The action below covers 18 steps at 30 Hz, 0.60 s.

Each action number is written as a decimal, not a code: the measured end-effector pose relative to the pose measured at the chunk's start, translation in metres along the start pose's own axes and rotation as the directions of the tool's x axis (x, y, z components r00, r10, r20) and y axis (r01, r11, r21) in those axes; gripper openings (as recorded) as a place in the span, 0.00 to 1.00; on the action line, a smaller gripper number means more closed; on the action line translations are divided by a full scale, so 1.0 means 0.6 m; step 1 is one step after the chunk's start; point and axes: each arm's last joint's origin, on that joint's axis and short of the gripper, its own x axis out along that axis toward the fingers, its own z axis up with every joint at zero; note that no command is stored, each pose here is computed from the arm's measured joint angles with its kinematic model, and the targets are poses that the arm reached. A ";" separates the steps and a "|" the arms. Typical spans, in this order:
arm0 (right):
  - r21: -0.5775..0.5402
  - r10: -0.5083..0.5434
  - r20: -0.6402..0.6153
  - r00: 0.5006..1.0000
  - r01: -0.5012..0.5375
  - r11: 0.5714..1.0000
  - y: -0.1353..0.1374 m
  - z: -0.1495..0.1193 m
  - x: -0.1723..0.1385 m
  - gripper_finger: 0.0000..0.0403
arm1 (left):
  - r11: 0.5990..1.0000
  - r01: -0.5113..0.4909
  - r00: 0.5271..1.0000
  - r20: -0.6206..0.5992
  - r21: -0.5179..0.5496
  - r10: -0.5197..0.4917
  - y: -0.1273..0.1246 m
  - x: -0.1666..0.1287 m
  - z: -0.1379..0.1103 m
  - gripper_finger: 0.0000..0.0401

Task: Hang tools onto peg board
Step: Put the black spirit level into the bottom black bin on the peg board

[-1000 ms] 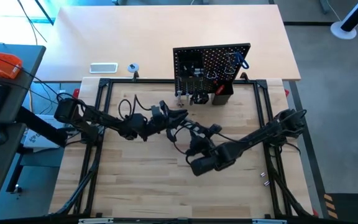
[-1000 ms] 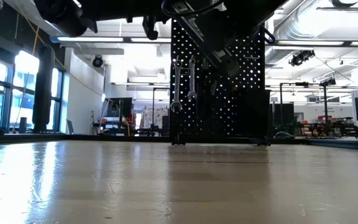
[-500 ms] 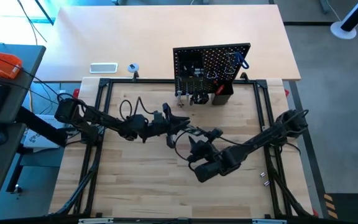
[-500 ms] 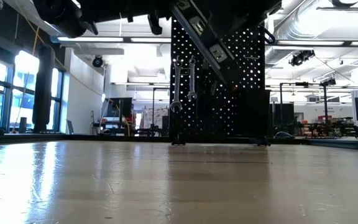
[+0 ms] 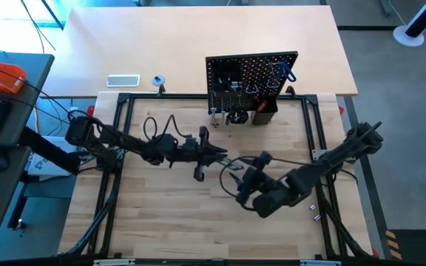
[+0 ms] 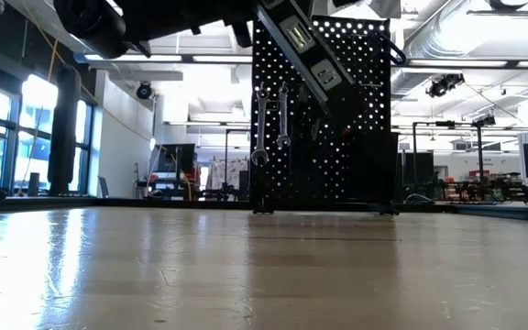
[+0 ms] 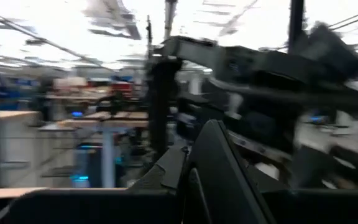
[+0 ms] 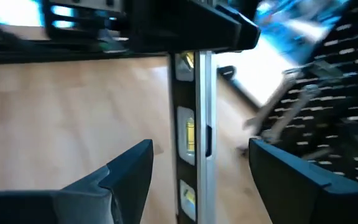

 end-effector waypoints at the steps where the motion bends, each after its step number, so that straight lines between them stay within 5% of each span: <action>1: 0.011 0.046 -0.013 0.999 -0.046 0.999 -0.006 0.006 -0.004 0.63 | 0.999 0.032 0.999 0.000 -0.012 -0.032 0.002 0.000 0.000 0.10; 9: 0.077 0.294 0.001 0.956 -0.293 0.953 -0.027 0.049 0.020 0.63 | 0.981 0.172 0.981 -0.080 -0.092 -0.179 0.011 0.031 0.014 0.10; 18: 0.110 0.281 -0.010 0.960 -0.279 0.954 -0.041 0.053 0.037 0.54 | 0.975 0.217 0.966 -0.136 -0.039 -0.221 -0.004 0.052 0.028 0.10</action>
